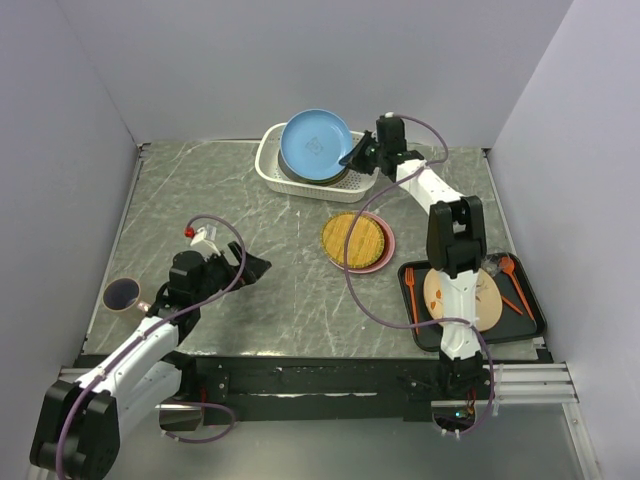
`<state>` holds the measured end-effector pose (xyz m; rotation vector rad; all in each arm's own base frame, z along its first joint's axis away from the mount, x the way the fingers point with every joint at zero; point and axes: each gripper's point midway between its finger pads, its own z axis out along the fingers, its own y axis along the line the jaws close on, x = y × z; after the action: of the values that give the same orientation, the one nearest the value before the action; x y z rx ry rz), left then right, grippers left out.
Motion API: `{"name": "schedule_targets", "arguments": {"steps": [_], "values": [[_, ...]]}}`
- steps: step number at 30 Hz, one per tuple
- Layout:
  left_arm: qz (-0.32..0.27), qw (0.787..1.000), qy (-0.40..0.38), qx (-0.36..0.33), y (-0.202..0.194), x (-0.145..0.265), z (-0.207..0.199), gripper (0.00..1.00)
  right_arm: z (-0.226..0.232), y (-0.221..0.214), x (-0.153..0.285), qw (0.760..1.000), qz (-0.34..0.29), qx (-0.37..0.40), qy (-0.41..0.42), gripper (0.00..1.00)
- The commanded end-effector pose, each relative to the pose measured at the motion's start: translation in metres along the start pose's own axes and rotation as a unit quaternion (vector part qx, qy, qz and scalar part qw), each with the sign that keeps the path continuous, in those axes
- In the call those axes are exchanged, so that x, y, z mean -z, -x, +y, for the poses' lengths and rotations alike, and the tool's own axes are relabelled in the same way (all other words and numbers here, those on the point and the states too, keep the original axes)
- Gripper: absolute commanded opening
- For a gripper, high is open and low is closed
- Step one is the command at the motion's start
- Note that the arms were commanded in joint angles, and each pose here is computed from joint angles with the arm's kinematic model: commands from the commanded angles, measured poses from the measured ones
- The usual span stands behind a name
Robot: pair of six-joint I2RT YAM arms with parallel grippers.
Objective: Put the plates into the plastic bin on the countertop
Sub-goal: Place the plate in the plastic bin.
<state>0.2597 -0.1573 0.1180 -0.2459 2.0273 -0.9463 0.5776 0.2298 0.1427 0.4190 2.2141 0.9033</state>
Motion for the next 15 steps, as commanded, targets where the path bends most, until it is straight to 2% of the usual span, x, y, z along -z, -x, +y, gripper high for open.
{"name": "schedule_targets", "arguments": {"steps": [1,4,5,9,15], "values": [[-0.026,0.999,-0.004,-0.028,0.021,0.0,-0.01,0.99,0.011,0.015,-0.008,1.0,-0.014,-0.005,0.026,0.07],[-0.029,0.999,-0.002,-0.027,0.02,0.001,-0.009,0.99,0.008,0.012,-0.014,1.0,-0.008,-0.006,0.025,0.21],[-0.03,0.999,-0.001,-0.025,0.02,0.001,-0.009,0.99,0.007,0.012,-0.015,1.0,-0.007,-0.008,0.024,0.35],[-0.026,0.999,-0.004,-0.02,0.017,-0.001,-0.007,0.99,-0.002,0.013,-0.017,1.0,-0.009,-0.014,0.018,0.51],[-0.021,1.0,-0.006,-0.014,0.016,-0.004,-0.007,0.99,-0.003,0.018,-0.004,0.999,-0.022,-0.016,0.028,0.57]]}}
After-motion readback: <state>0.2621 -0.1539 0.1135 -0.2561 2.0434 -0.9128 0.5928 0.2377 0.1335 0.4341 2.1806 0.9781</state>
